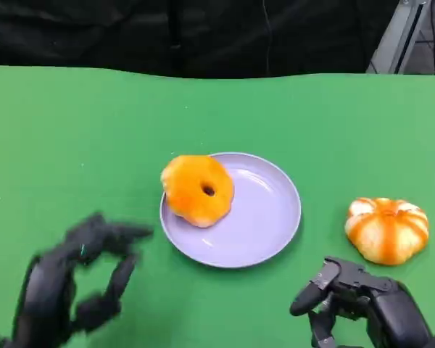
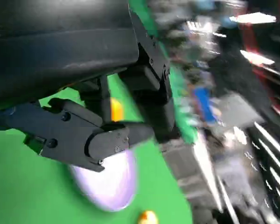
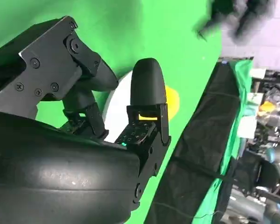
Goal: Grasp the bread from the table and place it into the plate.
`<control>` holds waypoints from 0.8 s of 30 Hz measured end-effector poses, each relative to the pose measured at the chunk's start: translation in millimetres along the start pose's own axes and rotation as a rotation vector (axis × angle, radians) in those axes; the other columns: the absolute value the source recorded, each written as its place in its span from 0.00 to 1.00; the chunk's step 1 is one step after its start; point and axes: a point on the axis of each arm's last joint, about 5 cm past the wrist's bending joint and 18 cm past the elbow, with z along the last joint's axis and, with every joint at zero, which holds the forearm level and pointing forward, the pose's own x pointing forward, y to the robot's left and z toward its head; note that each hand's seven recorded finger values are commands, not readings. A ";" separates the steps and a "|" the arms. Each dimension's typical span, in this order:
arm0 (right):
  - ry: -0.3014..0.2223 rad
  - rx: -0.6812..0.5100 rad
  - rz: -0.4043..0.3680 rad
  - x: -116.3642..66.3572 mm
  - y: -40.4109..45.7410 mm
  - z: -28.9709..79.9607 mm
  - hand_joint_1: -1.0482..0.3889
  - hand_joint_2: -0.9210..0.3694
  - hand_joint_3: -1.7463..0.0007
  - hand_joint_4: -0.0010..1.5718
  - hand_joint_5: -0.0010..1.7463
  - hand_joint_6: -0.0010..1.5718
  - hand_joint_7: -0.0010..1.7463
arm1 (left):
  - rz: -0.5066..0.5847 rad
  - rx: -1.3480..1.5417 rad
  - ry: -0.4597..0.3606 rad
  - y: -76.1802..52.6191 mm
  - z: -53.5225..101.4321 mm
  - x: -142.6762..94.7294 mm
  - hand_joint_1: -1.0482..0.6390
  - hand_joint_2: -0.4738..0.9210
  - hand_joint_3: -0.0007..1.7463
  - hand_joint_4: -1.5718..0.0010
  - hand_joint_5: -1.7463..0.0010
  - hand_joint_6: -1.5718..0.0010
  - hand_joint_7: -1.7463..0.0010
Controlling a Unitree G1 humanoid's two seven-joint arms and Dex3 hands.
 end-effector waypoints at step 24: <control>-0.007 0.012 0.002 -1.1 -1.2 1.5 0.76 0.36 0.30 0.46 0.95 0.46 0.77 | 0.051 -0.015 -0.050 -1.6 0.1 -4.6 0.51 0.77 0.59 0.50 0.02 0.52 0.14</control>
